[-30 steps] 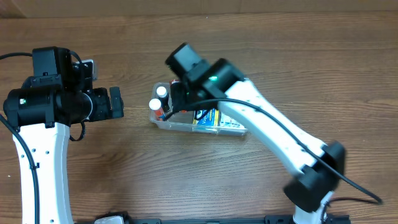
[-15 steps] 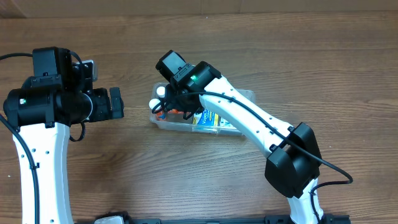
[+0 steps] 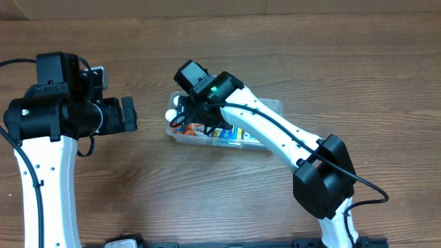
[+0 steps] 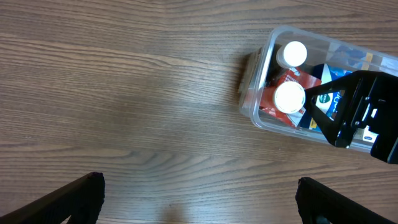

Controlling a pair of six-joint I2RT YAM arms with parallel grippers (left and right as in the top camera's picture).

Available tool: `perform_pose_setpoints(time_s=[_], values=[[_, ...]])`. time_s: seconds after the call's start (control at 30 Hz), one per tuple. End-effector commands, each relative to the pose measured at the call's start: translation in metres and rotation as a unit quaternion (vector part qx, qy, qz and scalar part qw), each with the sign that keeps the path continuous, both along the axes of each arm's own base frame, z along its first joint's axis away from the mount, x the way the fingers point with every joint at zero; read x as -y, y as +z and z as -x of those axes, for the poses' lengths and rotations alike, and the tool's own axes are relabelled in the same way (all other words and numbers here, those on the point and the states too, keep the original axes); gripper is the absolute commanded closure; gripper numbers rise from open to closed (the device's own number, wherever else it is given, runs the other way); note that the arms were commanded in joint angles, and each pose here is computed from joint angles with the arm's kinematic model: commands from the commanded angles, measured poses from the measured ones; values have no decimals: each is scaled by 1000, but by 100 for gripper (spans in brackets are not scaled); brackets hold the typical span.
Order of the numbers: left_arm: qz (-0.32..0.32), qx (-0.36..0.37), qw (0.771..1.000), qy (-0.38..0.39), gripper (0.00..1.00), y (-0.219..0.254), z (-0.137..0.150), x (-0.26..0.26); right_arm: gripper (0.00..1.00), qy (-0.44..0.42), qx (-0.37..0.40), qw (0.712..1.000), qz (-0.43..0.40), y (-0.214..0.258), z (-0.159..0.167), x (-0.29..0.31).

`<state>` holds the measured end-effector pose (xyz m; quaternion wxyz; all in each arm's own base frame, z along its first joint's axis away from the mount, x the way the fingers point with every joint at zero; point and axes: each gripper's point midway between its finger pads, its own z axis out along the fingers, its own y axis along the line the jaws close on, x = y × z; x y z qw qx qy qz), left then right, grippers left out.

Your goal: Pack container

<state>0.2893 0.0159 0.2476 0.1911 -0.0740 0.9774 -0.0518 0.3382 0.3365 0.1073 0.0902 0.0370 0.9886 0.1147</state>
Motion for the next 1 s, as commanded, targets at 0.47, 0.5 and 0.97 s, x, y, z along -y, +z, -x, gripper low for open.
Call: perform_pose_setpoints(time_s=[0.47, 0.5, 0.97], values=[[1, 5, 1000, -8, 0, 2, 2, 1, 0, -228, 147, 960, 70, 169, -55, 222], [1, 5, 1000, -8, 0, 2, 2, 1, 0, -248, 114, 959, 77, 159, -52, 244], [1, 5, 1000, -8, 0, 2, 2, 1, 0, -208, -89, 971, 74, -27, 0, 278]])
